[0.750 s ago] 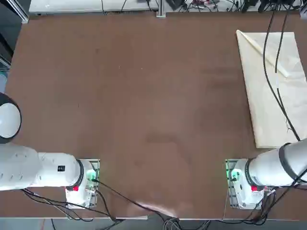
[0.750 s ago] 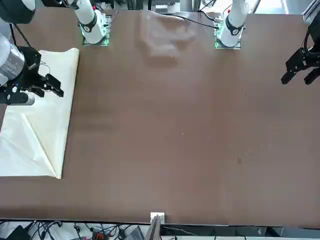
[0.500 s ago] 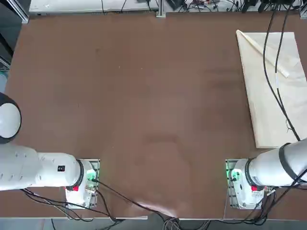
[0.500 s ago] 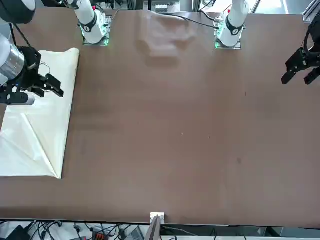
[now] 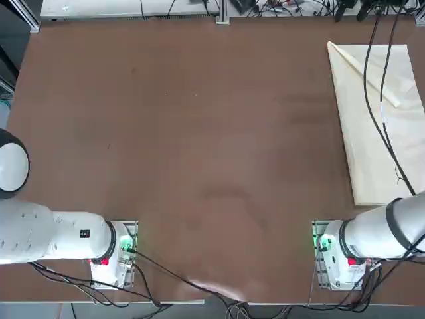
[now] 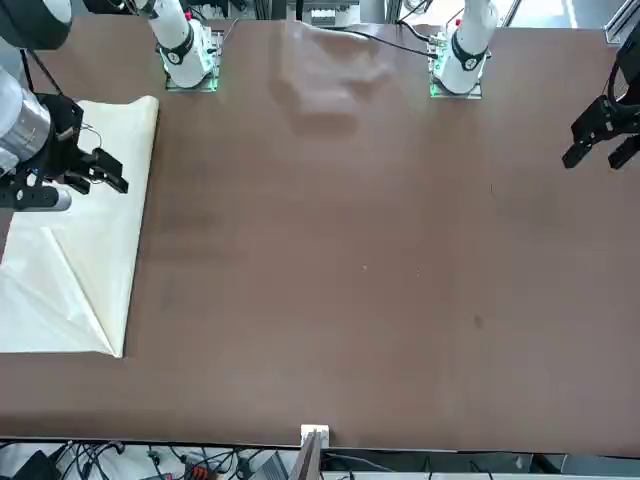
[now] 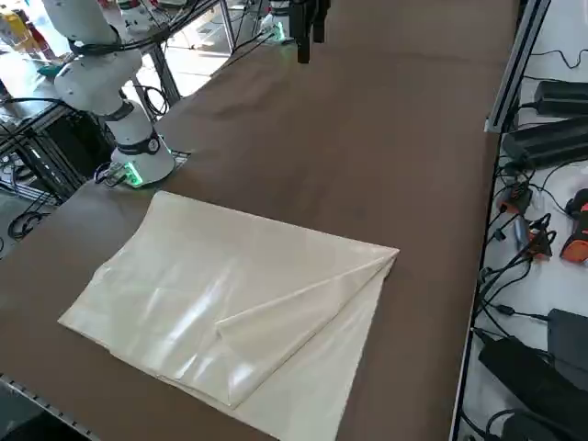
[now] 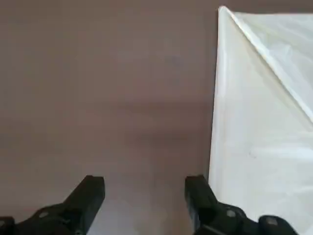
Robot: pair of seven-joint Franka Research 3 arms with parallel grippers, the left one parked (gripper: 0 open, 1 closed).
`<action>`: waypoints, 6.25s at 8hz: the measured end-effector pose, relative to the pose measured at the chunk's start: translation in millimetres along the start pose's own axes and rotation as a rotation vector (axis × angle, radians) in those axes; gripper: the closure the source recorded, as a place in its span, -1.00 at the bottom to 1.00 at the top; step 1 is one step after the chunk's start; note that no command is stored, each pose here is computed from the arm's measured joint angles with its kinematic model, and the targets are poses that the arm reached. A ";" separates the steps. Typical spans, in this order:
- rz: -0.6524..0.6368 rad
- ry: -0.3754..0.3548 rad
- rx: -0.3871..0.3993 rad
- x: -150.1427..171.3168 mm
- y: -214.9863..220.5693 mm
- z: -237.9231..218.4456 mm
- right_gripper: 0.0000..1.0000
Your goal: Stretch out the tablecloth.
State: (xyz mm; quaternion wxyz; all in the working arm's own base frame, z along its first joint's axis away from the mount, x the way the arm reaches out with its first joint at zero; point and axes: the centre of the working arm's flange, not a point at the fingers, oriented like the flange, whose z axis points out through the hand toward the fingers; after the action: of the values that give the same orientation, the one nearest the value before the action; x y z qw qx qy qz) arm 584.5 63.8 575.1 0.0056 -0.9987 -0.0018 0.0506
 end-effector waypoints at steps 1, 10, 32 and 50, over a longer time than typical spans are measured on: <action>0.001 -0.041 -0.004 -1.3 0.6 10.6 -1.00; -0.125 0.002 -0.012 -60.6 94.5 143.7 -1.00; -0.984 0.243 -0.302 -47.1 401.3 347.1 -1.00; -1.046 0.235 -0.301 -37.7 427.1 375.5 0.75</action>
State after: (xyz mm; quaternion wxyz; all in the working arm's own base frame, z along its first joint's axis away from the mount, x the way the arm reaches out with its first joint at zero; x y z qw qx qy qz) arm 510.2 -359.3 200.5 -0.1126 -0.8534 -0.5039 -0.0714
